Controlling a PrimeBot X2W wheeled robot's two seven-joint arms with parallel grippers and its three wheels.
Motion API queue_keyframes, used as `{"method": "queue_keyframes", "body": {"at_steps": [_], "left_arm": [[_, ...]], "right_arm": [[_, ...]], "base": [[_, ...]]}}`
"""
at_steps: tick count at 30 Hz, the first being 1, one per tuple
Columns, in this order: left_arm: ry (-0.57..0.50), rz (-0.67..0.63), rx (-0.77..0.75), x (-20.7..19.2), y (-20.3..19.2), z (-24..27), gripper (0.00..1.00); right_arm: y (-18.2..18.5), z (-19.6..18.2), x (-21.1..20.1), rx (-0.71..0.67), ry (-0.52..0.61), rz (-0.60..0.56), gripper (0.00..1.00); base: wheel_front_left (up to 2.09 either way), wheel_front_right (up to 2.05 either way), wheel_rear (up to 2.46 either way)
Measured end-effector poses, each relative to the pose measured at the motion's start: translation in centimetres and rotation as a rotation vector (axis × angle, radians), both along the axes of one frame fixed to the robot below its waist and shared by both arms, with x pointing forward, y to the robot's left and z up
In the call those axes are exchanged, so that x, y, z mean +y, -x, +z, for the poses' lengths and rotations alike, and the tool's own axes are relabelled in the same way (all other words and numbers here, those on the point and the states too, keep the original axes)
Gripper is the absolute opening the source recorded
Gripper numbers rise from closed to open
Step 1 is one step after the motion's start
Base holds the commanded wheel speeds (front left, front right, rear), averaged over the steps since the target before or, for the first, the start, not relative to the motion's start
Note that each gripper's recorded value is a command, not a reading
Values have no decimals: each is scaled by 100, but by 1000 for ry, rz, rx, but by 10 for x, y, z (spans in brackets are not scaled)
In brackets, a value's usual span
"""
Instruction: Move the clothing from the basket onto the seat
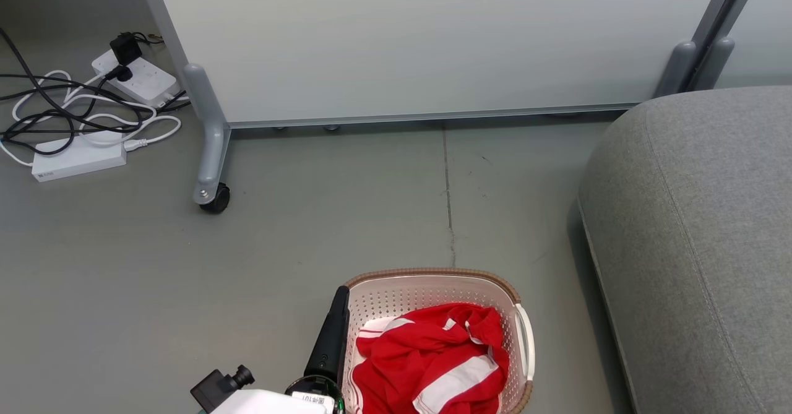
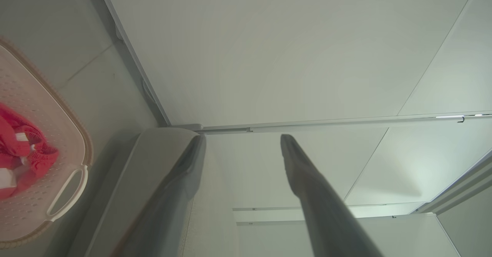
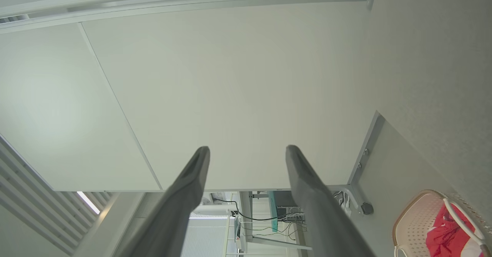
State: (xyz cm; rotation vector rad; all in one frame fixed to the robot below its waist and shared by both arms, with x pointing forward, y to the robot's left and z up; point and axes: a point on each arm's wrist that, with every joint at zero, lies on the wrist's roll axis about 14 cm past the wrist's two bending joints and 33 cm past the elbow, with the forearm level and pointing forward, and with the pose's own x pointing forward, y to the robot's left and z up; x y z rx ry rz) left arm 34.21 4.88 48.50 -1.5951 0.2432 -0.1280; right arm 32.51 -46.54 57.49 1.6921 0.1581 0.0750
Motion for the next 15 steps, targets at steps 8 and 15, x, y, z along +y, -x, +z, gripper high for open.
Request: {"method": "queue_keyframes", "body": {"at_steps": [8,15], "left_arm": [[-9,38,-15,13,-10,4,100],[-34,73,-47,25,-20,11,100]], "right_arm": [[-11,-27,5,121,116,-51,100],[-19,-49,10,239,263,-78,100]], "base": [[0,0,0],[0,0,0]]}}
